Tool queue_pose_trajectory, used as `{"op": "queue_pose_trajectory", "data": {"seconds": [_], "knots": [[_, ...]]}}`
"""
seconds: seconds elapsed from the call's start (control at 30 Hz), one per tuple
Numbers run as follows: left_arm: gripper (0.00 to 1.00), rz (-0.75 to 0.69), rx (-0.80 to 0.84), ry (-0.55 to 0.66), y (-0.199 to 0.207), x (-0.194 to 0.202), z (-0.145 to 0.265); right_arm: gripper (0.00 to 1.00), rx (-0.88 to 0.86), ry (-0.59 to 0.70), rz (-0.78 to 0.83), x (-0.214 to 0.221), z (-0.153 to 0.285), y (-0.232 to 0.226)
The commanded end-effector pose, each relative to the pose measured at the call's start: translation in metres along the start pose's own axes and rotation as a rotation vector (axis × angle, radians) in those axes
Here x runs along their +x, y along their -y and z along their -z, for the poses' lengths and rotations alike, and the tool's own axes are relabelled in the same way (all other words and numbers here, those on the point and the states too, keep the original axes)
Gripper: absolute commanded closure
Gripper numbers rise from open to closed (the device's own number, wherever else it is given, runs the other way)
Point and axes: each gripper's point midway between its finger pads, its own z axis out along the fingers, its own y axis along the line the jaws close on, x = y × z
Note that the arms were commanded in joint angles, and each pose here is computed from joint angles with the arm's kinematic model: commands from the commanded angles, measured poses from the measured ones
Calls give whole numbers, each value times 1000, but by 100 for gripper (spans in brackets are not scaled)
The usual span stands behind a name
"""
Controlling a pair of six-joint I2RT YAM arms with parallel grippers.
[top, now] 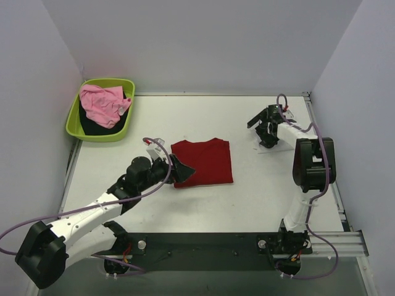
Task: Fold and stack the t-shirts
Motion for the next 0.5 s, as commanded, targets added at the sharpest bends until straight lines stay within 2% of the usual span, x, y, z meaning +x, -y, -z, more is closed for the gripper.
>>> {"op": "queue_pose_trajectory", "data": {"seconds": [0.0,0.07,0.17,0.23,0.3,0.47], "knots": [[2,-8,-18,20,-1,0,11,0,32,30,14,0,21,-6],[2,-8,-23,17,-1,1,14,0,19,54,39,-6,28,-17],[2,-10,-39,1,-4,5,18,0,34,160,99,-20,49,-22],[3,-2,-100,-12,-17,11,21,0,-20,227,210,-28,73,-39],[3,7,-168,-20,-31,15,23,0,-30,246,365,-20,90,-54],[2,41,-332,-90,-64,35,31,0,-68,198,570,10,114,-75]]}}
